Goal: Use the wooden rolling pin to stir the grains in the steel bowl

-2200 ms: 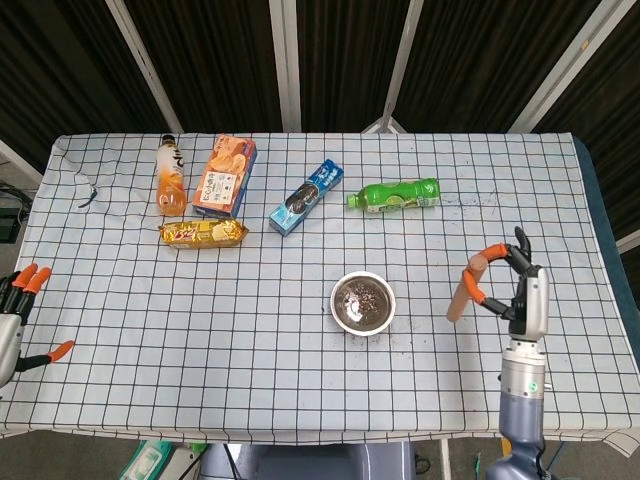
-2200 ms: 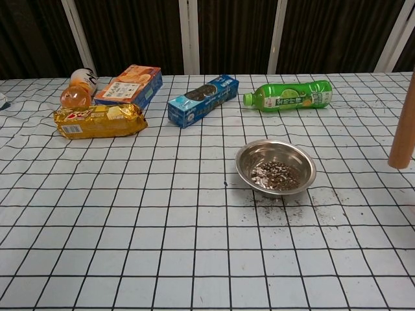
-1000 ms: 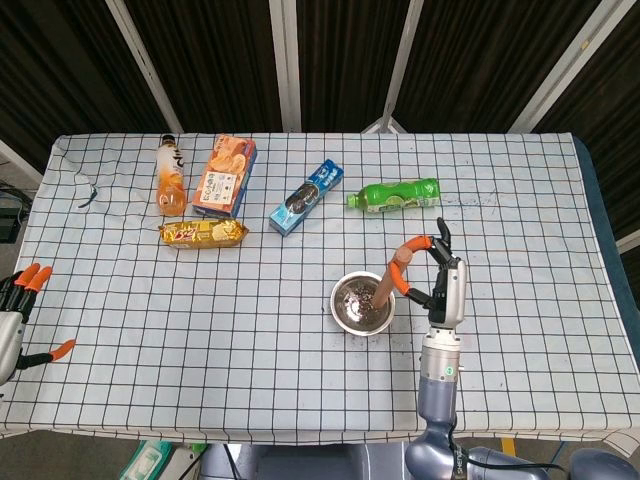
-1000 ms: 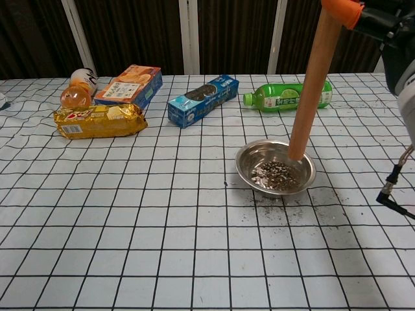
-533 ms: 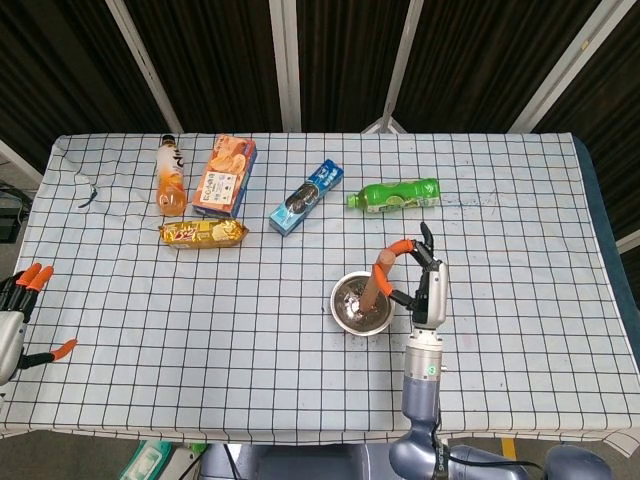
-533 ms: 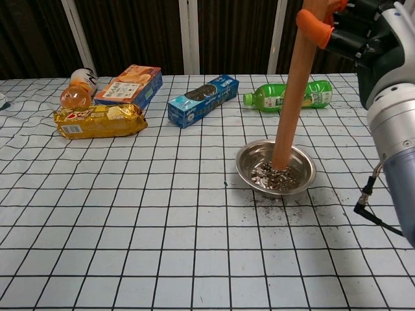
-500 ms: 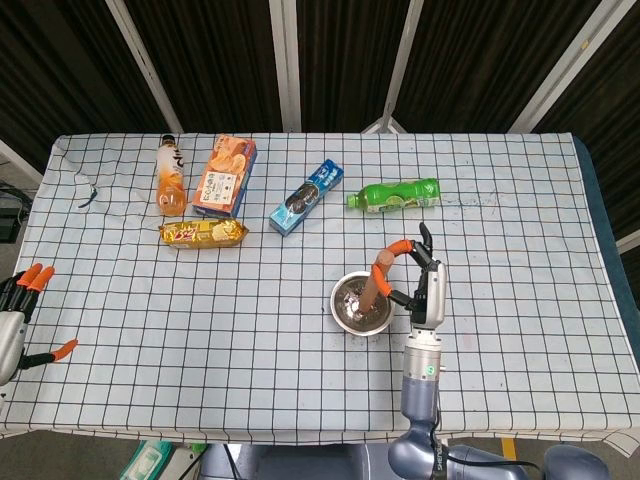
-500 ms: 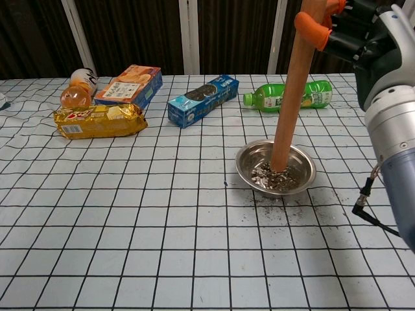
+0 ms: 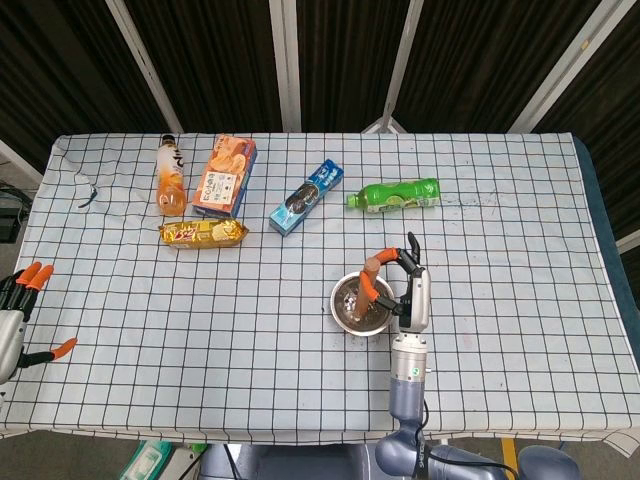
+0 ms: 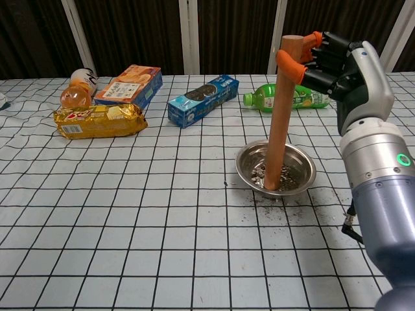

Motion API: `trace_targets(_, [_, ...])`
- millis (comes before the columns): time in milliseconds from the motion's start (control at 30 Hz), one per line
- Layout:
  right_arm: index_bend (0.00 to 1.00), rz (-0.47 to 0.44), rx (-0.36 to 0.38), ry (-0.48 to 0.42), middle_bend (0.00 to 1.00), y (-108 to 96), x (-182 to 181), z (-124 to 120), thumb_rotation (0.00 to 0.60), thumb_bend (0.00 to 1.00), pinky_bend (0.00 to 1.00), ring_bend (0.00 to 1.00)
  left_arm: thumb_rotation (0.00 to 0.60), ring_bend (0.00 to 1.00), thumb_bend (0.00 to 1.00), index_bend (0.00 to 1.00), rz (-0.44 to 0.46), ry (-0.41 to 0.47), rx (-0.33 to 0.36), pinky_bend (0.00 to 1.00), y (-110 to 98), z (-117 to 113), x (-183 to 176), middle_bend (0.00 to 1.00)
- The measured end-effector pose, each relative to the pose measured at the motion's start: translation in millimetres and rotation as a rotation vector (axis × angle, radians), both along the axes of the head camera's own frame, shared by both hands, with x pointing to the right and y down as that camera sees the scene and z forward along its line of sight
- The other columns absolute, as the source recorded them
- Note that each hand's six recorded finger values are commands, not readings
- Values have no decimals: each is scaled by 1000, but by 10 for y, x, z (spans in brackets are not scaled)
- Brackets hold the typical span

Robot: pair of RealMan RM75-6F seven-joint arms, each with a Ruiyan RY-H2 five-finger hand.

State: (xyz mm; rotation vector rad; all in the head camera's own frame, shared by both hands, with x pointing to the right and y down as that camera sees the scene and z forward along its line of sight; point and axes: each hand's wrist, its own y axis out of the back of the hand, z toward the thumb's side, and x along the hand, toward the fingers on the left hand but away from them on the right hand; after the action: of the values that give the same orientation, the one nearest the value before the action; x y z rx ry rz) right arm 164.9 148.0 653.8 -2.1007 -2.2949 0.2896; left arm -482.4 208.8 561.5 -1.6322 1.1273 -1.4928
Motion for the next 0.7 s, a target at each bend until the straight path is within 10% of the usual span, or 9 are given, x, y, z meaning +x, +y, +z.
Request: trace_targets(700, [829,0,44,-21,661,-120,-48,-202,600,484,0,518,600,0,17,0,2,0,3,0,6,-8,7,0])
